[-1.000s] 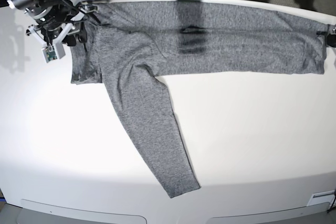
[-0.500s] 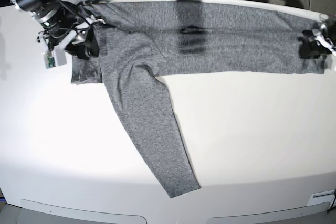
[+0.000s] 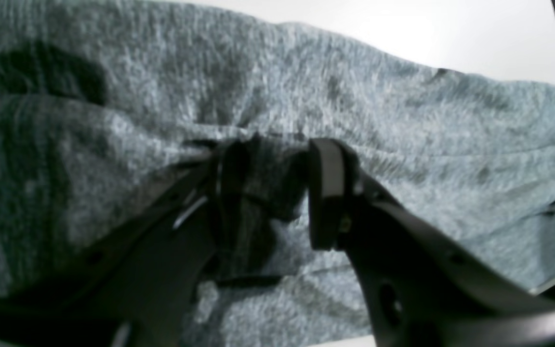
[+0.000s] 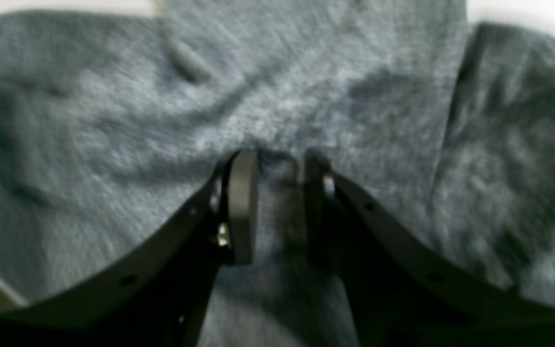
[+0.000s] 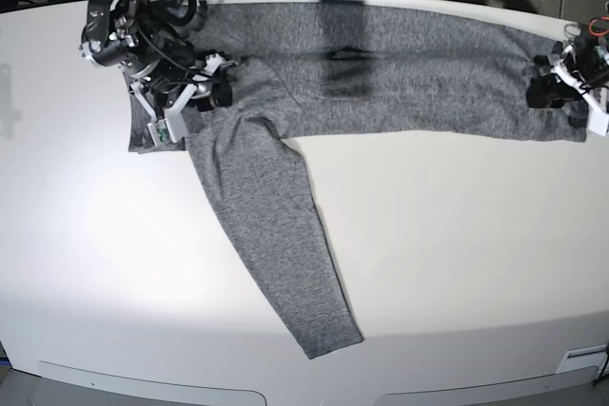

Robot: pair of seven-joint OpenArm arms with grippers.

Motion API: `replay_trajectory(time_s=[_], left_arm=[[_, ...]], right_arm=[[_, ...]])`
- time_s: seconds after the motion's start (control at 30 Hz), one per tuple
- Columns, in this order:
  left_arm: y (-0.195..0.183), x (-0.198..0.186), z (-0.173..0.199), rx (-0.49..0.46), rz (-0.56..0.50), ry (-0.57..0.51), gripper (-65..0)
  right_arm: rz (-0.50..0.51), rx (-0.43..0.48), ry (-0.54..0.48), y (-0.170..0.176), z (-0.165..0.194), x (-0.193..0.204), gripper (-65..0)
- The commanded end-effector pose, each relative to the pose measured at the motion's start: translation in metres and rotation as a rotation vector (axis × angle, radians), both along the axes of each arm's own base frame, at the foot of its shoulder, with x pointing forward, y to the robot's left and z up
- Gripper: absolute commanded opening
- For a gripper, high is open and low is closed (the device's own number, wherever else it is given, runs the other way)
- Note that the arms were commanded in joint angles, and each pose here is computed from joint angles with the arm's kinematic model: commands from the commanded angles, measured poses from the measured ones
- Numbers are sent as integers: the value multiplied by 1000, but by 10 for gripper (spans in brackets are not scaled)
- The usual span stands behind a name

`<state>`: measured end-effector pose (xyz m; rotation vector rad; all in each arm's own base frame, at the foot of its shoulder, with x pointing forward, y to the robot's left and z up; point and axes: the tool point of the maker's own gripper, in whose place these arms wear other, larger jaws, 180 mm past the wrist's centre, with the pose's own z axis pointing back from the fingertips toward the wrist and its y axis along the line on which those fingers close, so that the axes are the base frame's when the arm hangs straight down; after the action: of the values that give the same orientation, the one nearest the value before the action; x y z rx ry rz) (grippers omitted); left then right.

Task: Fold the T-shirt properly
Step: 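Grasp the folded shirt's edge with both grippers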

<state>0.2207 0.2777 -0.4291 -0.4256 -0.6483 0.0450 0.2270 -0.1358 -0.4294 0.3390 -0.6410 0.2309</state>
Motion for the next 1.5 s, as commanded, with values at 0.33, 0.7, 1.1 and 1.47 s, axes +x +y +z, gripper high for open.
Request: replay_trajectory(time_s=[0.33, 0.7, 1.1, 1.47], left_arm=[[41, 7, -15, 242, 133, 56, -435], [36, 38, -4, 253, 147, -26, -521], [34, 62, 8, 274, 157, -112, -522], [16, 84, 16, 240, 164, -163, -521]], right_arm=[[-74, -48, 92, -22, -44, 26, -477], [-112, -105, 83, -38, -48, 47, -477], [-139, -124, 52, -49, -39, 63, -477], [-139, -164, 43, -66, -29, 76, -477]])
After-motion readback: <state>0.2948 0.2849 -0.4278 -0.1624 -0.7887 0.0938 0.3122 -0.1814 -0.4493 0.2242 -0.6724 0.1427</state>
